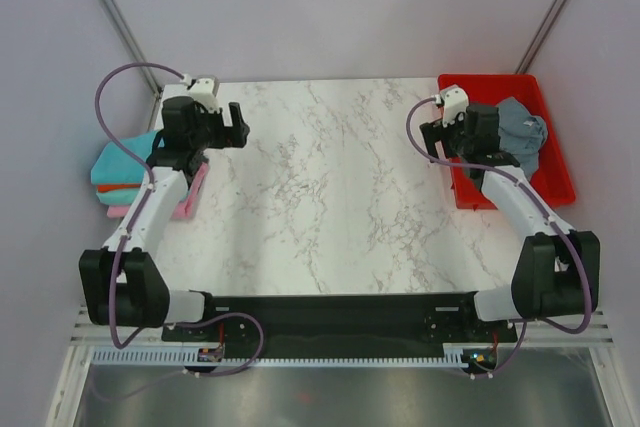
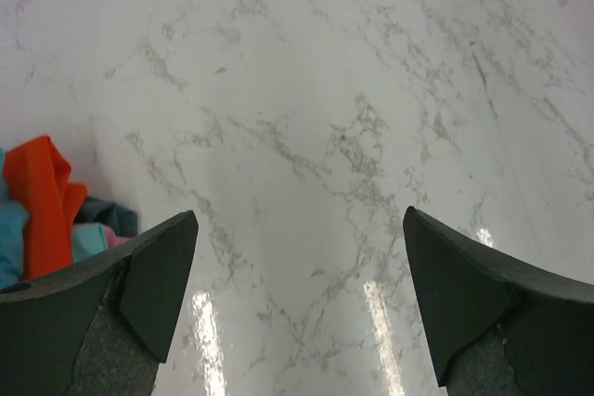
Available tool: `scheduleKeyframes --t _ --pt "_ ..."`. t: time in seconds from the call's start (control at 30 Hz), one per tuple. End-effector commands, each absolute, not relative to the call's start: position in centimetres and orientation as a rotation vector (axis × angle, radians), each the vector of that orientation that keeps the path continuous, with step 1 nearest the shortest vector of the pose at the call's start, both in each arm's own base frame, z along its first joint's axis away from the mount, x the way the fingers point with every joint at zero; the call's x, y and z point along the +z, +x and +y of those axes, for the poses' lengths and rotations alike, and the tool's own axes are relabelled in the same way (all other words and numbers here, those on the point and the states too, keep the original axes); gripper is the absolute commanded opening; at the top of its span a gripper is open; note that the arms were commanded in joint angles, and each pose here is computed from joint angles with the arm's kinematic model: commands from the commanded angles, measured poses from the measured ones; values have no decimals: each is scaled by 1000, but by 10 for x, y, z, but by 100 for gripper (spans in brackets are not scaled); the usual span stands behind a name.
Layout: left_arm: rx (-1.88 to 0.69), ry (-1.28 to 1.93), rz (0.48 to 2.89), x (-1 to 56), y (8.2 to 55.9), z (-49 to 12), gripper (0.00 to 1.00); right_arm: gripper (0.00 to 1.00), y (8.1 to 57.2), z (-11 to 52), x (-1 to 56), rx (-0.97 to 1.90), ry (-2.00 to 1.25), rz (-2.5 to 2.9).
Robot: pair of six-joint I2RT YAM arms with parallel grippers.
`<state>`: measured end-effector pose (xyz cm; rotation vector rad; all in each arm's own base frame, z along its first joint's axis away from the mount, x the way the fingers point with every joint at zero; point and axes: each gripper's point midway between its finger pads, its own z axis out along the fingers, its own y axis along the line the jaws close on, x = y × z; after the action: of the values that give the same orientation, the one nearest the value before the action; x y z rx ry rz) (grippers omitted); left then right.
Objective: Fold and stack the t-shirts
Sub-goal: Neatly place the folded tshirt to the corner
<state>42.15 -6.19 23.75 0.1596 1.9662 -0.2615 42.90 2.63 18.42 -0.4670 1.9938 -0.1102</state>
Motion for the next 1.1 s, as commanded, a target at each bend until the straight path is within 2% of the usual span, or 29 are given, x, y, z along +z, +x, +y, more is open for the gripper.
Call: scheduleKeyframes --t 0.0,0.03,0.1,0.23,0.3,0.33,0.4,0.53,0.57,0.63,0.67,0.73,0.93,1.0,1.03,1.07 --pt "-206 -2 1915 248 412 -36 99 98 418 31 185 -36 -375 2018" --pt "-184 -17 1880 237 407 -31 99 98 417 27 186 -40 -300 2012" --pt "-118 -28 1604 290 401 -19 99 98 410 21 172 -34 -192 2015" --pt "-75 46 1673 233 382 -17 99 98 387 20 152 -24 -171 1881" --pt "-69 35 1759 190 368 -13 99 98 386 13 172 -51 -113 1729" --pt "-67 39 1627 202 372 -13 99 98 378 13 158 -53 -114 1742" --pt "-105 -3 1686 166 368 -15 99 98 376 6 149 -85 -87 1745" --pt "-64 -3 1735 130 372 -9 99 98 371 2 124 -84 -37 1762" --pt "-79 13 1680 137 375 -6 99 98 374 3 133 -78 -30 1703" --pt "-102 71 1730 107 369 -16 99 98 367 2 121 -69 -18 1707" --pt "-99 83 1663 118 372 -18 99 98 367 3 124 -65 -20 1680" --pt "-132 108 1707 96 369 -24 99 98 359 6 110 -58 -46 1693" --pt "-69 86 1668 103 370 -14 99 98 366 27 133 47 -102 1579" --pt "-70 87 1662 103 369 -21 99 98 364 39 112 85 -182 1647" --pt "-68 102 1660 103 369 -24 99 98 366 37 120 71 -165 1592" --pt "-70 108 1661 103 370 -25 99 98 365 32 92 51 -142 1646"
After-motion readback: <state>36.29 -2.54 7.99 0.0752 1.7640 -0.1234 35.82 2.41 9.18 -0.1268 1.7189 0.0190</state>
